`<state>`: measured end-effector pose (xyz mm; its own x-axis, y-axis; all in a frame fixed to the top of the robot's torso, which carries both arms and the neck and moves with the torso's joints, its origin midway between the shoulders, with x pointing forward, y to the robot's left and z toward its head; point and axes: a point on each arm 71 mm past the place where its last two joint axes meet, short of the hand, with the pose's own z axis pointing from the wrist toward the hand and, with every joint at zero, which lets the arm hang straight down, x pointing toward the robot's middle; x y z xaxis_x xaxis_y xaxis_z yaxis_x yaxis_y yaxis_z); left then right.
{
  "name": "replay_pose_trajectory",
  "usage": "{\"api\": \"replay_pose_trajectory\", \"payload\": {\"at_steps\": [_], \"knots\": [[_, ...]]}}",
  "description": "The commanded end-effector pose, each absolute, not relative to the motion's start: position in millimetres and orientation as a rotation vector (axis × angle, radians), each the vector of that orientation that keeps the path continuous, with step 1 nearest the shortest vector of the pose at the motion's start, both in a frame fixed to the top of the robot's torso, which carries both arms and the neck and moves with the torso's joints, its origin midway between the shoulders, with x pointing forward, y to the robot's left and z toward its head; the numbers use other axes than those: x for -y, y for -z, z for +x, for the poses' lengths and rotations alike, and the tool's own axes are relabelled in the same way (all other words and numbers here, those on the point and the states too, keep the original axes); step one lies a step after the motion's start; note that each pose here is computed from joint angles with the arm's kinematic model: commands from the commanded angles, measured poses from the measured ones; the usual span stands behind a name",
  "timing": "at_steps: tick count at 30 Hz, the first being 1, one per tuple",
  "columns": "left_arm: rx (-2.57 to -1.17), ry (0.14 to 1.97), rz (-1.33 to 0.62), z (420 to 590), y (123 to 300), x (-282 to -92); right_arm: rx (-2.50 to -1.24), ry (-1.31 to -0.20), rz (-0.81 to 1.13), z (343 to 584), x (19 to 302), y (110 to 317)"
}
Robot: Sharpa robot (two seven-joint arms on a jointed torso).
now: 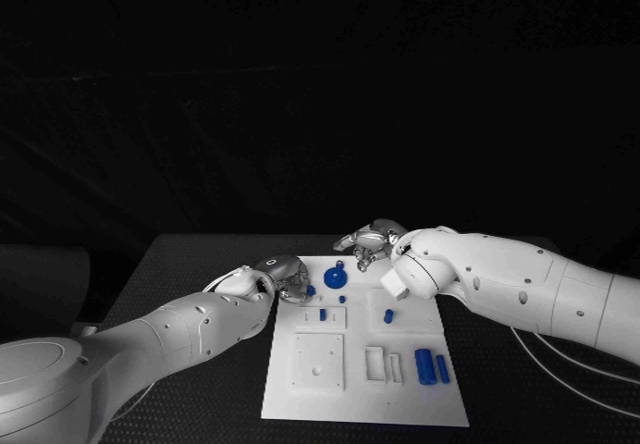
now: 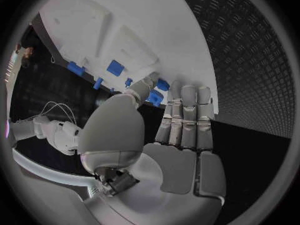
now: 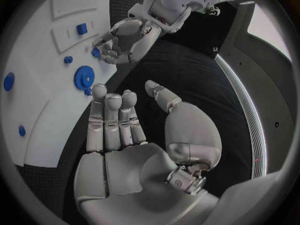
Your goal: Assemble the parts on the task board
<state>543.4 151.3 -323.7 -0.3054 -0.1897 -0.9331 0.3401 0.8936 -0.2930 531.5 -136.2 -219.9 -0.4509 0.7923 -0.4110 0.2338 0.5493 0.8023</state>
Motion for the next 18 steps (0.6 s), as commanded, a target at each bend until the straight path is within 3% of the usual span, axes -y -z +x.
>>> {"api": "replay_pose_trajectory", "payload": {"at_steps": [1,18], "knots": [[-1.823,0.521,0.098,541.0,330.8,-150.8,-1.961,-0.873,0.808,531.4,134.3,218.7],[-1.85,0.522,0.096,539.9,336.1,-144.3,-1.966,-0.876,0.804,531.0,132.9,218.4]]}}
